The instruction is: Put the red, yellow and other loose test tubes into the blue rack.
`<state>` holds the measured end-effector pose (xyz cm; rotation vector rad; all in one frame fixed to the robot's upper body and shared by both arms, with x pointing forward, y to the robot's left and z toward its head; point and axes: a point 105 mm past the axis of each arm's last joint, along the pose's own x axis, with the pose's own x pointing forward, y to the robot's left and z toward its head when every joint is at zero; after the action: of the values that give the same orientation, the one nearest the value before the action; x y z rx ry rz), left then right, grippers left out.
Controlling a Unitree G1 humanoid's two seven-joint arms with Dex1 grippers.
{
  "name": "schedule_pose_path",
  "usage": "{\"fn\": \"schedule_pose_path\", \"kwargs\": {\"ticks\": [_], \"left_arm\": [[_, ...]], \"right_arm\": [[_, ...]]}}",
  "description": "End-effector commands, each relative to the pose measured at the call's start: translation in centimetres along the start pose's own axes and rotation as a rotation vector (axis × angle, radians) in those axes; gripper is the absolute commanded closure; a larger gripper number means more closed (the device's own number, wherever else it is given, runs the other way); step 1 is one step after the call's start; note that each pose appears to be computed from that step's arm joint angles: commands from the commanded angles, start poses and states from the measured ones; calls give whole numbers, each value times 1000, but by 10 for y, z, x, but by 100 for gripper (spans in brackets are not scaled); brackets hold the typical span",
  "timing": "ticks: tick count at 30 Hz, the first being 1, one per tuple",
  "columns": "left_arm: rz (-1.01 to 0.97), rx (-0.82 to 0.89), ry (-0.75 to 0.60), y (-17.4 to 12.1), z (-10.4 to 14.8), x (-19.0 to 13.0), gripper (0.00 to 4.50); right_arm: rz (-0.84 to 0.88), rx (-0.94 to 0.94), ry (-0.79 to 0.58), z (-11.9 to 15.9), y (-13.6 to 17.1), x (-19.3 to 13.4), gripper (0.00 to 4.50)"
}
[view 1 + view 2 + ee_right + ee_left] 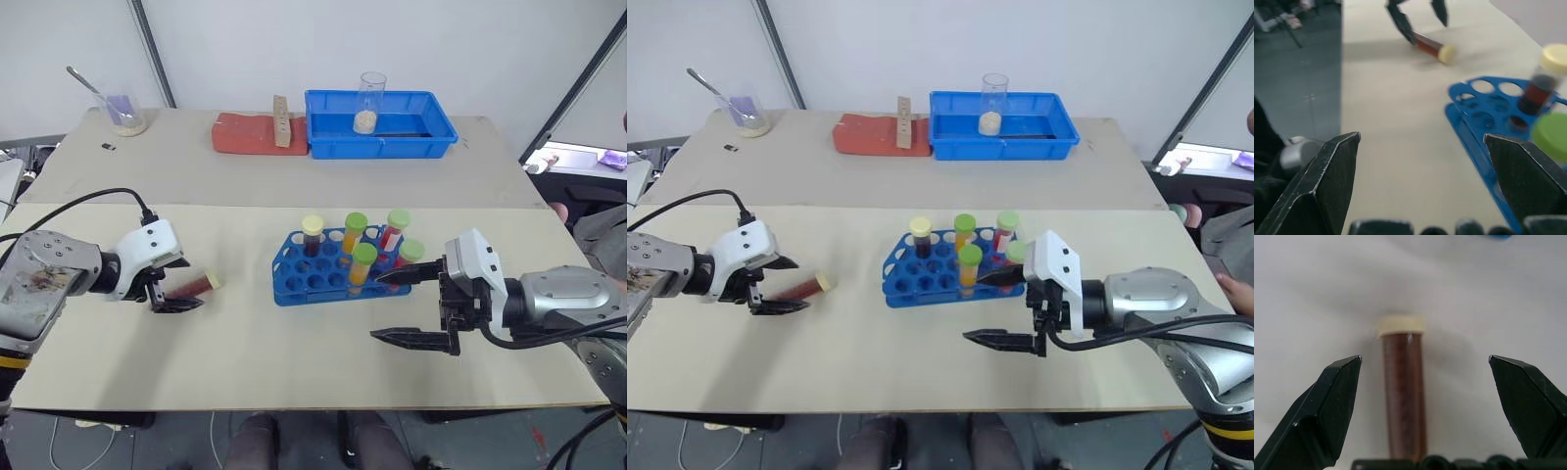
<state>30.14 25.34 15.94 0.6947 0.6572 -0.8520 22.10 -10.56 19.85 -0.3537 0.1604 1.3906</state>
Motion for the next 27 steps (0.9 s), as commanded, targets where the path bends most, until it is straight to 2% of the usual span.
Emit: {"fn": "schedule_pose_path", "kwargs": {"ticks": [1, 9, 12, 14, 17, 18, 23, 27], "left_arm": [[27, 46, 53, 12, 1, -1, 0], [-25, 66, 102, 19, -1, 27, 0], [-47, 65, 126, 22, -6, 33, 90], [-67, 68, 142, 22, -8, 35, 178], [-94, 78, 155, 21, -7, 40, 334], [-100, 83, 159, 20, -7, 40, 360], [-102, 102, 136, 24, 0, 34, 361], [-131, 75, -46, 18, 31, 13, 361]], "right_arm": [[29, -38, -29, 12, 7, 4, 3], [47, -1, -63, 18, 5, 4, 3], [54, 4, -57, 19, 4, 3, 0], [59, 5, -51, 19, 4, 3, 0], [63, 7, -47, 19, 5, 2, 0], [63, 11, -46, 19, 5, 2, 0], [41, 27, -26, 16, 4, -5, 0], [5, 40, 6, 10, 7, -14, 0]]}}
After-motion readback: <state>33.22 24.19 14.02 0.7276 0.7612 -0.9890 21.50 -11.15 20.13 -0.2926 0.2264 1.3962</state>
